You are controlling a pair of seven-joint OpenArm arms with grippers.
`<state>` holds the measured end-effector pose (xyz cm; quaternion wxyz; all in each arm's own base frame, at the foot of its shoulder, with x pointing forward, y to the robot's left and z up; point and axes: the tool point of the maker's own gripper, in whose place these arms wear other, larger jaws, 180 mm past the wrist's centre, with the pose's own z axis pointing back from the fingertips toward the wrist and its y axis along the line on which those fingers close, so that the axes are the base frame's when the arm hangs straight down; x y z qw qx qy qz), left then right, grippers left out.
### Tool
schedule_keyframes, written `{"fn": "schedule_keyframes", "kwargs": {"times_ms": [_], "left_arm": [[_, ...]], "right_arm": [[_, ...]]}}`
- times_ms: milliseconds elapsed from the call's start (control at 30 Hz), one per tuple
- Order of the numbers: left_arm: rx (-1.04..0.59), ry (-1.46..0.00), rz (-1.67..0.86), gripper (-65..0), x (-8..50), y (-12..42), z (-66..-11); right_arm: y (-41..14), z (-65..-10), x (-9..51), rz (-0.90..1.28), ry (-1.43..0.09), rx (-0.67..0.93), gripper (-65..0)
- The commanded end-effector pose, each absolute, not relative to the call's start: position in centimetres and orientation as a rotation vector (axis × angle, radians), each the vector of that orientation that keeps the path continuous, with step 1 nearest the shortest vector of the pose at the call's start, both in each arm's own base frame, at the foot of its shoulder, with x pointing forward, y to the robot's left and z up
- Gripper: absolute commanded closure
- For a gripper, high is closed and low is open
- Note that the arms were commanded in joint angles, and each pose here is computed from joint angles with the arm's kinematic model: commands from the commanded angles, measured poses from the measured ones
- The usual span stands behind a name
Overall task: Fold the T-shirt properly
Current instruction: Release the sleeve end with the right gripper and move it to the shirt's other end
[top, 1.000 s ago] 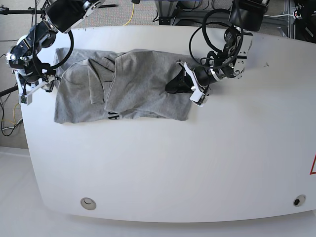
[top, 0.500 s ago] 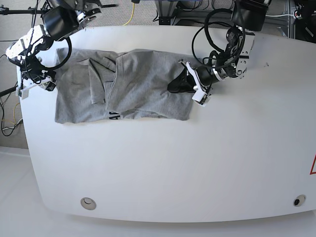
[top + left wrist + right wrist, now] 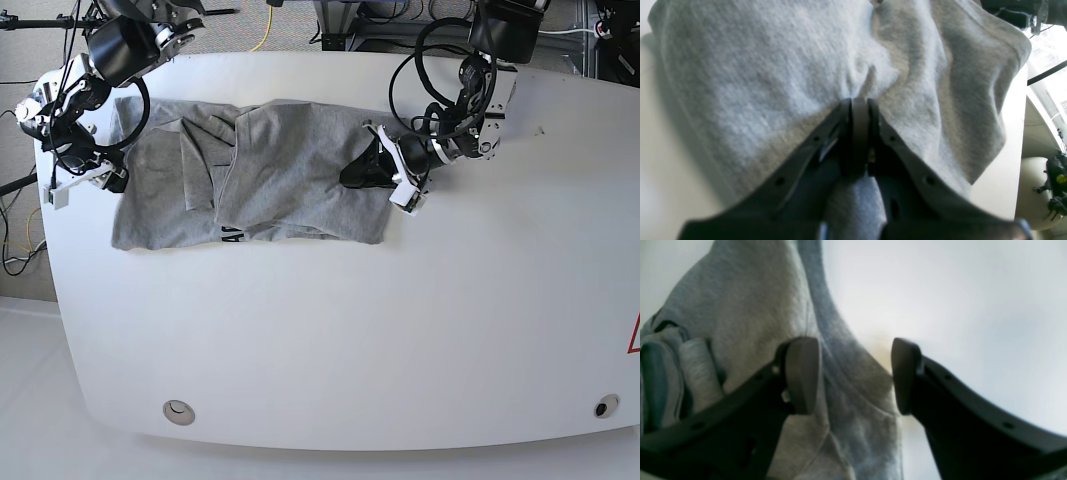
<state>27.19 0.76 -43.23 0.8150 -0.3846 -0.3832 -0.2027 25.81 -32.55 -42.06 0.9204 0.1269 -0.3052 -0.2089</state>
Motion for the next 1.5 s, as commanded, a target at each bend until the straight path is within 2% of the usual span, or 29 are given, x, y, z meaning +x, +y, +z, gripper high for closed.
{"fn": "schedule_keyframes", "kwargs": {"times_ms": [0, 600, 967, 1067, 1200, 1467], "left_arm": [[-0.738, -0.748, -0.476, 0.0, 26.6, 1.8, -44.9], [-0.74, -0.747, -0.475, 0.0, 26.6, 1.7, -44.9], [-0.741, -0.747, -0.475, 0.0, 26.6, 1.7, -44.9], [-0.741, -0.747, -0.475, 0.0, 26.6, 1.7, -44.9], [-0.741, -0.747, -0.475, 0.0, 26.6, 1.7, -44.9], [-0.741, -0.746, -0.474, 0.0, 26.6, 1.7, -45.0]], "right_arm": [[-32.0, -42.8, 24.8, -0.416, -0.55, 0.267, -33.9], [-26.1, -44.3, 24.6, -0.301, -0.496, 0.398, -33.5], [-23.8, -44.7, 25.0, -0.249, -0.474, 0.425, -32.5], [-23.5, -44.7, 25.2, -0.24, -0.473, 0.428, -23.3], [-23.6, -44.7, 25.2, -0.233, -0.472, 0.423, 0.0], [-24.3, -42.4, 26.4, -0.182, -0.538, 0.364, 0.0]]}}
